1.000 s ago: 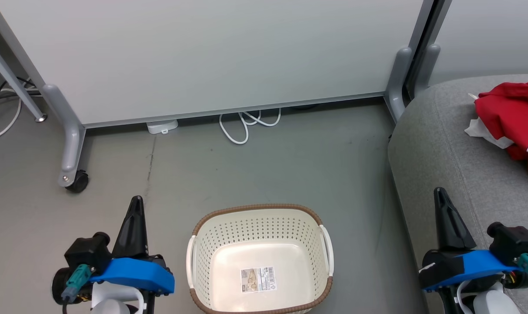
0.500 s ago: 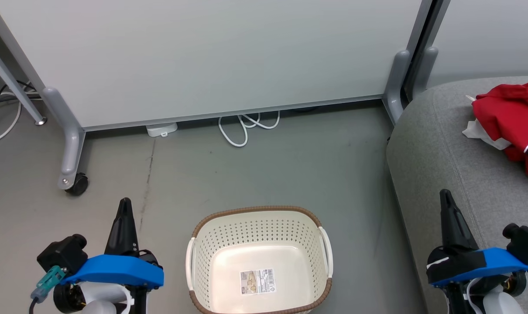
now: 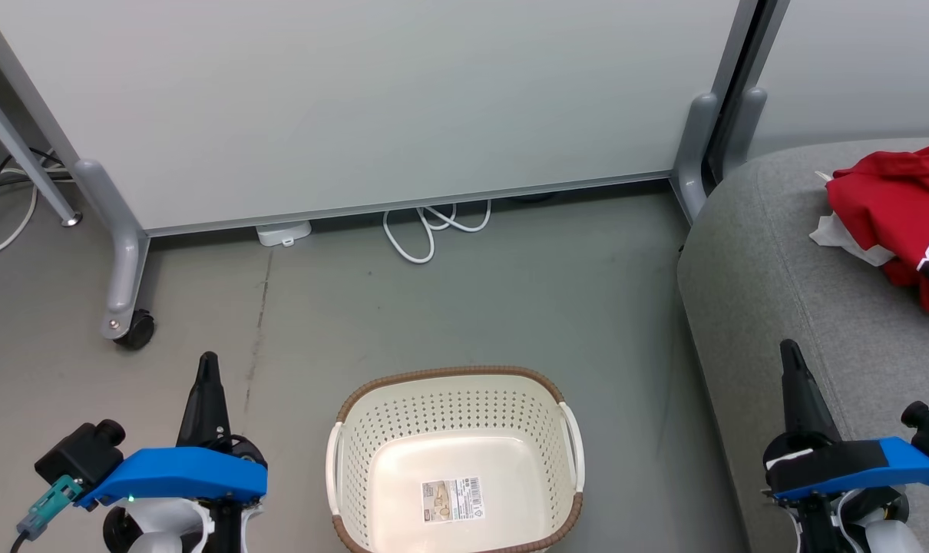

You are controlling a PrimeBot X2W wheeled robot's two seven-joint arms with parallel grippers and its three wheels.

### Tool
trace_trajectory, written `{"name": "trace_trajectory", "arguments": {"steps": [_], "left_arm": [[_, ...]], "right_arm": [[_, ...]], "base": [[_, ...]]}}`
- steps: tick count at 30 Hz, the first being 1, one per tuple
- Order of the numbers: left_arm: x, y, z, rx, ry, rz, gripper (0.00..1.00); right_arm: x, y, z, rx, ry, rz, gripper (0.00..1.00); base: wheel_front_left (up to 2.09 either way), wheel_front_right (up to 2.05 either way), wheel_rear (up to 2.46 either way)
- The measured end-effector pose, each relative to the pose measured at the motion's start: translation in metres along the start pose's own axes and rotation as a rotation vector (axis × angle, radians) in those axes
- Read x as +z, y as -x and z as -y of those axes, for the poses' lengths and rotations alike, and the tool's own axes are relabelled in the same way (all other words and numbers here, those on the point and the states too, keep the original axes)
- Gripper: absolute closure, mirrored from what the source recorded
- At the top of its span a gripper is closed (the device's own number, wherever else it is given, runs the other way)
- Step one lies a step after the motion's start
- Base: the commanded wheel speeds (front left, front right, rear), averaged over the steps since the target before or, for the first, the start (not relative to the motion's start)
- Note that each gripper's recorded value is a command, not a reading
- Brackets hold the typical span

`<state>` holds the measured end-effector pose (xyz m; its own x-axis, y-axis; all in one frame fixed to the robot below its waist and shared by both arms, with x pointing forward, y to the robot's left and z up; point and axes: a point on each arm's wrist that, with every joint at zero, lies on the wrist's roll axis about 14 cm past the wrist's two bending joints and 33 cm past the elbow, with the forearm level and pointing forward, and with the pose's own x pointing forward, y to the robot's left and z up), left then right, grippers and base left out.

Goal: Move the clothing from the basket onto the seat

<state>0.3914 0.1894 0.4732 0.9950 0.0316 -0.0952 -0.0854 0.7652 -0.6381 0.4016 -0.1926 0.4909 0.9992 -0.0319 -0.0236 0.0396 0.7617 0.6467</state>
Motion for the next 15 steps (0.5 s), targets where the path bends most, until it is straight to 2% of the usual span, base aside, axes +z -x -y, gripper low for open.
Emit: {"name": "trace_trajectory", "arguments": {"steps": [15], "left_arm": [[0.0051, 0.0001, 0.0000, 0.004, 0.211, -0.003, 1.00]], "right_arm": [[0.0022, 0.0017, 0.0025, -0.017, -0.205, -0.009, 1.00]], "base": [[0.00, 0.00, 0.00]]}}
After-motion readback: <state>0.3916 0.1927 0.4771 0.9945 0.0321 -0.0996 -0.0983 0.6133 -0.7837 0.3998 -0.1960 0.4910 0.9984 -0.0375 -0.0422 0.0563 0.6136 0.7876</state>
